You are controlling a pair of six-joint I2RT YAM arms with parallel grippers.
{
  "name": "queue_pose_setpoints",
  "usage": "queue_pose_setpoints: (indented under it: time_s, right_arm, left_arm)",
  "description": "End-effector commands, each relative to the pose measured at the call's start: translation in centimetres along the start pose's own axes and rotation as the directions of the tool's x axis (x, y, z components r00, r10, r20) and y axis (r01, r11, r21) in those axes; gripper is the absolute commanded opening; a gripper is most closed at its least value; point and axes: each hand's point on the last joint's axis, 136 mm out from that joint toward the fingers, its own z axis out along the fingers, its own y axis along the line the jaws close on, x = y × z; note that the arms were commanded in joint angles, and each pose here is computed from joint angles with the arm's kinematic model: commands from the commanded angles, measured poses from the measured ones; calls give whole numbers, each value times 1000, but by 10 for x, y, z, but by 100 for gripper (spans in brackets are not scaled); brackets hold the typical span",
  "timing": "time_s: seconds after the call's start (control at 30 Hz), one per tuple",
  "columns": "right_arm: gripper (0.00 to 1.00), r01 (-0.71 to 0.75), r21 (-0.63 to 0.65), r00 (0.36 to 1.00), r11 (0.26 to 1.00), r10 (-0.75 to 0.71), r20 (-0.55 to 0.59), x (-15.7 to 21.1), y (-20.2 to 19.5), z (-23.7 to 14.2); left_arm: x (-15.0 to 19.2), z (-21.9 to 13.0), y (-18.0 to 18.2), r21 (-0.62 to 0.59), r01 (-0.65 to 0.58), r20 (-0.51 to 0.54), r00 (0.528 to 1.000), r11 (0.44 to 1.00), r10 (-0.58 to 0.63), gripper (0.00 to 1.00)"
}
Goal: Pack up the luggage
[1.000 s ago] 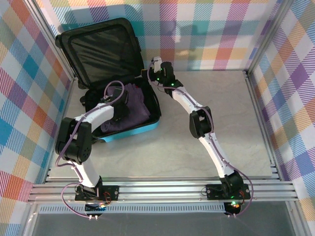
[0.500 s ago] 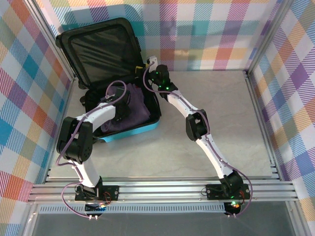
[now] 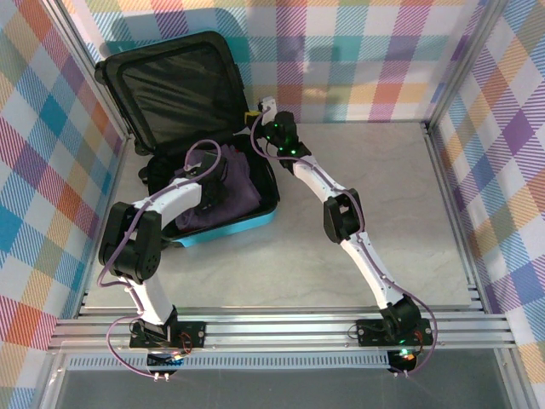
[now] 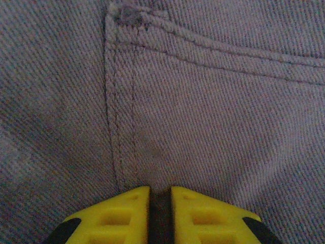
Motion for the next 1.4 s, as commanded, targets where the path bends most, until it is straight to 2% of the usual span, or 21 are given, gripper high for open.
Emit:
queue_pose_setpoints:
  time_s: [0.0, 0.2, 0.37, 0.73, 0.97, 1.13, 1.27, 1.3, 1.37]
  right_arm:
    - [0, 93, -138, 994, 986, -83, 78, -49, 33, -7]
    - [0, 274, -194, 960, 942, -254, 120, -56, 71, -17]
    - [0, 436, -136, 886, 889, -399, 235, -61, 94, -39]
    - [0, 552, -32, 786, 833, -507, 355, -36, 127, -100]
    - [0, 456, 19, 856, 890, -444, 266, -18, 110, -126]
    - [0, 377, 55, 918, 925, -381, 113, -12, 92, -132]
    - [0, 277, 95, 960, 956, -279, 13, -24, 81, -144]
    - [4, 227, 98, 974, 969, -227, -3, -29, 80, -150]
    - [27, 162, 101, 987, 982, -159, -34, -37, 80, -162]
  left_arm:
    - [47, 16, 1, -15, -43, -153, 987, 999, 40, 17]
    - [43, 28, 1, -28, -13, -148, 989, 1000, 9, 16]
    - [37, 43, 8, -36, 39, -150, 988, 999, -44, 14]
    - [22, 64, 15, -47, 97, -147, 984, 994, -103, 11]
    - [8, 72, 16, -54, 108, -130, 985, 993, -115, 9]
    - [6, 65, 13, -36, 106, -130, 985, 994, -109, 8]
    - [12, 50, 15, -33, 92, -121, 988, 995, -95, 7]
    - [15, 48, 16, -34, 86, -122, 988, 996, -90, 7]
    - [18, 40, 15, -30, 74, -116, 990, 997, -77, 7]
